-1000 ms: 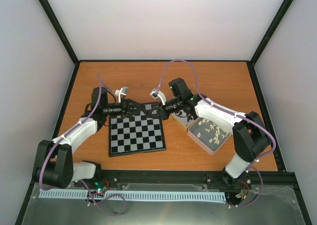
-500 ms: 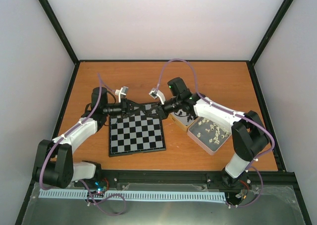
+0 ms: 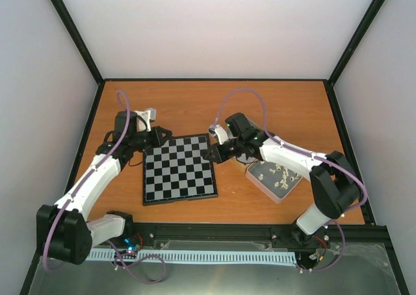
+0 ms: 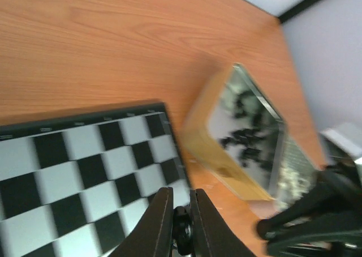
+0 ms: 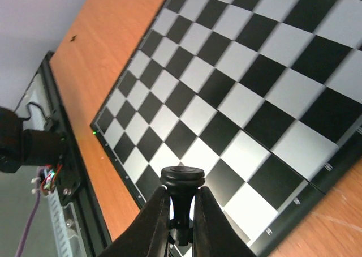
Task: Set up the chess pieces on the board
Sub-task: Pick up the chess piece from the storage box, then place the chess piece on the chessboard.
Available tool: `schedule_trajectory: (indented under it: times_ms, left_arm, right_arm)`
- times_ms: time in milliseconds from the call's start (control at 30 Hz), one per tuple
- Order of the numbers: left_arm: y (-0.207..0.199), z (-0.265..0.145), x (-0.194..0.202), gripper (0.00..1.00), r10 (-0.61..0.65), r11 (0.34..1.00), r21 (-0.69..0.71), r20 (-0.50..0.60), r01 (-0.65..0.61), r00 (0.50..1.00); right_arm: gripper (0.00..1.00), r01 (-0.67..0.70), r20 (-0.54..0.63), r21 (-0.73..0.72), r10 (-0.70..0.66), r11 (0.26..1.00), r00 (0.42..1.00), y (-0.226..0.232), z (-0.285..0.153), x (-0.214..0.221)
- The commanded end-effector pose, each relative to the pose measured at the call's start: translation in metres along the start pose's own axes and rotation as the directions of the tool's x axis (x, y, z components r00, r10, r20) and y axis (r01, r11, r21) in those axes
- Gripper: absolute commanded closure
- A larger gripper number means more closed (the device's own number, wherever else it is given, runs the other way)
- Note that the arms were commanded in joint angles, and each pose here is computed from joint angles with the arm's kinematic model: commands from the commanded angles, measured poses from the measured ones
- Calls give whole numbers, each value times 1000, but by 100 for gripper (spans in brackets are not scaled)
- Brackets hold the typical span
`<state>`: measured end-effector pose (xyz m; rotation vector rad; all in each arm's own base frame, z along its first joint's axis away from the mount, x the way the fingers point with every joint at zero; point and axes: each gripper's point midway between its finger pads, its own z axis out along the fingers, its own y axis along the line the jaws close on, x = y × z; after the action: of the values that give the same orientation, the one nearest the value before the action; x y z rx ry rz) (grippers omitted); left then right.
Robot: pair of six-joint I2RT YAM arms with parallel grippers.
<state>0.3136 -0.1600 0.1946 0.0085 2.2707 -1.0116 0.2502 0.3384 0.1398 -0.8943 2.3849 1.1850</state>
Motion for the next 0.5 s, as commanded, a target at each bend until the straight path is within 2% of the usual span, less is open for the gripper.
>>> schedule_trajectory:
  times_ms: [0,200,367,467]
  left_arm:
    - [50,-27,-7,99,116,934,-345,57,-89,992]
    - [51,-52,-25,99,167,900,-427,159,-85,973]
    - [49,-65,-36,100,152,905,-424,293,-14,944]
    - [49,-64,-35,99,142,911,-413,308,-2,941]
  right_arm:
    - [97,-165,116,121,151,979,982,-7,-22,-7]
    - [97,-341,249,220,285,914,926,-18,-56,9]
    - [97,-361,338,271,262,892,904,-21,-85,22]
    - [97,-338,337,277,239,900,911,-14,-93,16]
